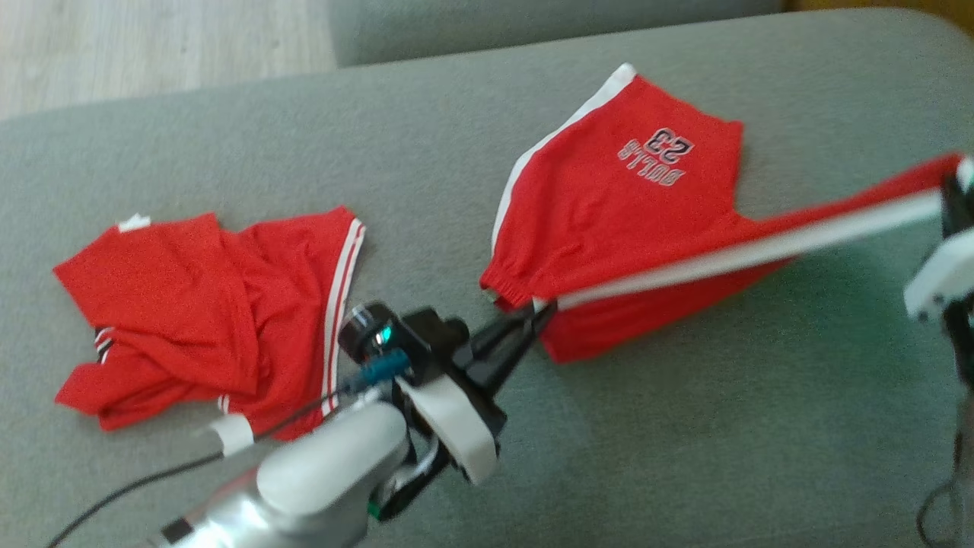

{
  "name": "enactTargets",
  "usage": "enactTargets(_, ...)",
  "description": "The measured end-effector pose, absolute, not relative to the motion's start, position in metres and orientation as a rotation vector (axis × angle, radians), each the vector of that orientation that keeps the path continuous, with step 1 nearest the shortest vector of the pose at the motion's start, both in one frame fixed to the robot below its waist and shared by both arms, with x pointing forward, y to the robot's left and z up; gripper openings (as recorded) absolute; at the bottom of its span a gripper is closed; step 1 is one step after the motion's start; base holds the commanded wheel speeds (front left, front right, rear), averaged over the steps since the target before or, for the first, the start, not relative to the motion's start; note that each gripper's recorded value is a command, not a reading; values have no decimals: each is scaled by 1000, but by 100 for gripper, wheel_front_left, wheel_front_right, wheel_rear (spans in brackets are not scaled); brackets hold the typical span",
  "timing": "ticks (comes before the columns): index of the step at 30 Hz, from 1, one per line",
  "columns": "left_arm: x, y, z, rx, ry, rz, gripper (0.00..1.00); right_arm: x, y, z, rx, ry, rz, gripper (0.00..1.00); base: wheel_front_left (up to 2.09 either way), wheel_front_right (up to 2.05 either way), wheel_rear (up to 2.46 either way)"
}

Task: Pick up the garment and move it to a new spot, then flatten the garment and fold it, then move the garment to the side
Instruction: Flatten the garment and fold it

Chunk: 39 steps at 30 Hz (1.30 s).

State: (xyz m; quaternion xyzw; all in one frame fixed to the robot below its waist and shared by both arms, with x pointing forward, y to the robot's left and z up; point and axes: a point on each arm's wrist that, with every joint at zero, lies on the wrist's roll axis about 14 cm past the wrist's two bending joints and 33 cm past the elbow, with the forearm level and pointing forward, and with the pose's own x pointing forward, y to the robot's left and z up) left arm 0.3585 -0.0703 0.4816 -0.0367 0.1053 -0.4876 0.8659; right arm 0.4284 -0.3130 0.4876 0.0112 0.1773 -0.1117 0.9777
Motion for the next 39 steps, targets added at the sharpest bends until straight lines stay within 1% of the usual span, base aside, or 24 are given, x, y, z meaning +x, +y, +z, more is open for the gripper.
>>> enactTargets(6,388,-54,480,-84,217,-949,0,481,-286,503,-22,305,-160,0,0,0,0)
enactTargets(17,422,-31,456,-93,265,-861,0,564,-223,484,-112,319,-1,0,0,0,0)
enactTargets(18,422,-31,456,-93,265,-861,0,564,-223,484,-112,319,-1,0,0,0,0)
enactTargets(24,432,-22,442,-101,298,-829,0,596,-195,462,-151,348,65,0,0,0,0)
enactTargets(32,439,-17,427,-91,324,-817,0,618,-178,426,-182,413,109,0,0,0,0)
enactTargets(33,440,-16,426,-92,327,-814,0,619,-176,422,-185,424,115,90,0,0,0)
enactTargets(34,440,-15,424,-90,333,-810,0,620,-174,418,-186,430,119,100,0,0,0)
enactTargets(35,440,-15,422,-89,340,-806,29,620,-173,414,-181,443,122,100,0,0,0)
enactTargets(36,440,-14,420,-86,348,-803,84,620,-172,412,-176,447,124,100,0,0,0)
enactTargets(37,439,-13,418,-84,352,-800,100,619,-171,409,-171,449,126,100,0,0,0)
enactTargets(39,440,-11,417,-79,355,-792,100,618,-170,408,-147,443,123,100,0,0,0)
